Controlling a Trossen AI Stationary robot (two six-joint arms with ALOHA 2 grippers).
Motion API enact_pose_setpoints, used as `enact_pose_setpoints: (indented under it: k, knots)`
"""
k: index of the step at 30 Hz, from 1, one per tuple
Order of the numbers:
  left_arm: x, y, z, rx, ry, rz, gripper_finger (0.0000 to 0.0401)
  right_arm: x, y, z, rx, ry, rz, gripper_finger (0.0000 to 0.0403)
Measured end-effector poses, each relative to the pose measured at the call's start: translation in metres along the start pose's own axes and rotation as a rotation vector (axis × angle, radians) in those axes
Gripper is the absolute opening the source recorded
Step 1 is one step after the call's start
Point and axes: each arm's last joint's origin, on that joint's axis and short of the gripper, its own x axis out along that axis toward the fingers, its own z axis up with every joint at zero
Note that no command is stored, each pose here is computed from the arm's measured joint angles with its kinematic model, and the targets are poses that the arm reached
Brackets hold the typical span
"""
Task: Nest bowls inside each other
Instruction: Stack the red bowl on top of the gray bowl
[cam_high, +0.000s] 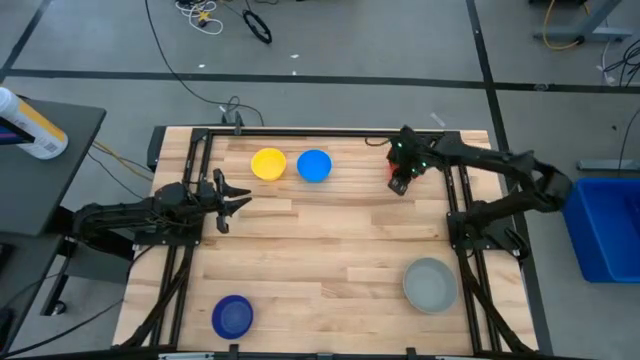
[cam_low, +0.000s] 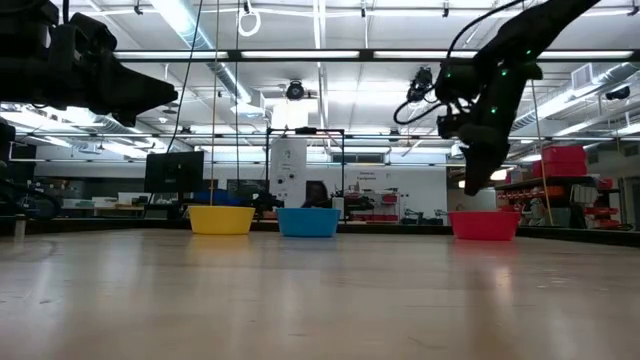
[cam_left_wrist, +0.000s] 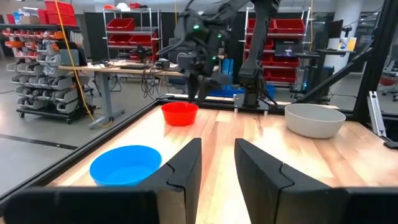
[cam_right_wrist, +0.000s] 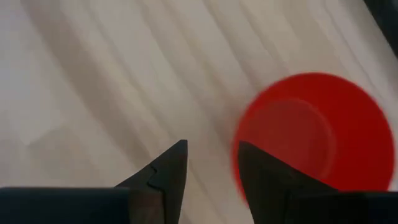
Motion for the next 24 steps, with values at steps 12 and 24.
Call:
enact_pose_setpoints:
  k: [12, 24]
  knots:
    - [0.000, 0.000, 0.000, 0.000, 0.005, -0.001, 0.0105, 0.020, -0.034, -0.007, 0.093, 0.105, 0.067, 0.0150]
    - [0.000, 0.000, -0.001, 0.002, 0.009, -0.001, 0.0105, 0.044, -0.021, -0.004, 0.044, 0.181, 0.097, 0.0145]
